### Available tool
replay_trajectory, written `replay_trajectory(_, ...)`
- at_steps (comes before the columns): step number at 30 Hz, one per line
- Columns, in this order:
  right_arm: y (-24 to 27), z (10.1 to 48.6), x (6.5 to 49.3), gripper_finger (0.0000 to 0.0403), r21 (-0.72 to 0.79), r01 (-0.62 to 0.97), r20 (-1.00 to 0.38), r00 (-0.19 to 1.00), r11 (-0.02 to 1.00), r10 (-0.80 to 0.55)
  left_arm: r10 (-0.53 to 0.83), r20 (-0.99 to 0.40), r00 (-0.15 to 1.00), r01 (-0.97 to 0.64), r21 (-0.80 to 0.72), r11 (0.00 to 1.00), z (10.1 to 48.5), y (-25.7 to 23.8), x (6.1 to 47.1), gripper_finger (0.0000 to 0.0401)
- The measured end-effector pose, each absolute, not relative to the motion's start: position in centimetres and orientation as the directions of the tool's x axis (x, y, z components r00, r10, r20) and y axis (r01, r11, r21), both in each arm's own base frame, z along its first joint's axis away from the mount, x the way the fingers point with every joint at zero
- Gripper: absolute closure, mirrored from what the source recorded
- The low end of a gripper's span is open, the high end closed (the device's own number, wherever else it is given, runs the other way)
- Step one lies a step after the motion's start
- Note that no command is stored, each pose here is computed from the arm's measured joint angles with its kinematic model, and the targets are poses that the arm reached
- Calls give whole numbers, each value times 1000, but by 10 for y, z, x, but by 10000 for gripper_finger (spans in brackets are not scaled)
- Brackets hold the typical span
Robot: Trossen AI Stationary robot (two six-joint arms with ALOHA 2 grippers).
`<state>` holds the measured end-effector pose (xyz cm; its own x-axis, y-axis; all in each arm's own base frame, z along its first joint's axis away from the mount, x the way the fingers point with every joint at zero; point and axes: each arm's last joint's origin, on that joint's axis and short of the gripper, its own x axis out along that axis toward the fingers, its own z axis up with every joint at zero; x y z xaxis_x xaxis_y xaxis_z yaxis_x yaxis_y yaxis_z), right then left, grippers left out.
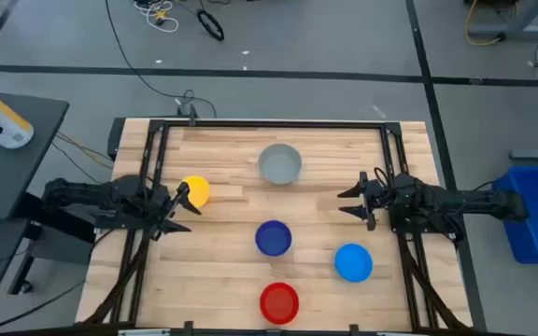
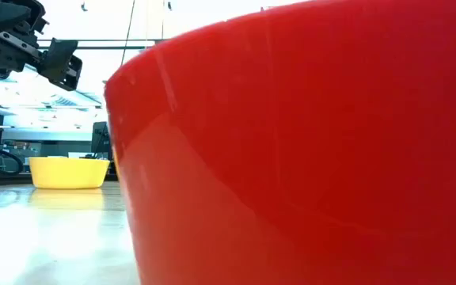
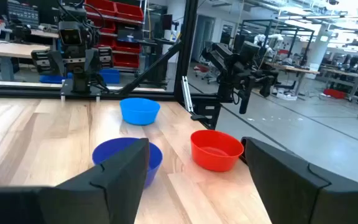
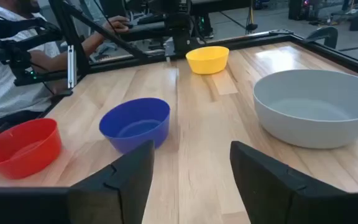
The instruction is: Nest bowls inside each other
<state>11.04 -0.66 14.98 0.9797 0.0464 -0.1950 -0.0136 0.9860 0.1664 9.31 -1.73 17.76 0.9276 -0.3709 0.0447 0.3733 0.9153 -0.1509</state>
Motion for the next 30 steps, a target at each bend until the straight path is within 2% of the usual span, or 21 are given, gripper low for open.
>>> replay_trajectory(30, -7, 150, 110, 219, 167, -13, -196, 980, 986, 46, -371, 45, 928, 373, -151, 915, 178, -17, 93, 124)
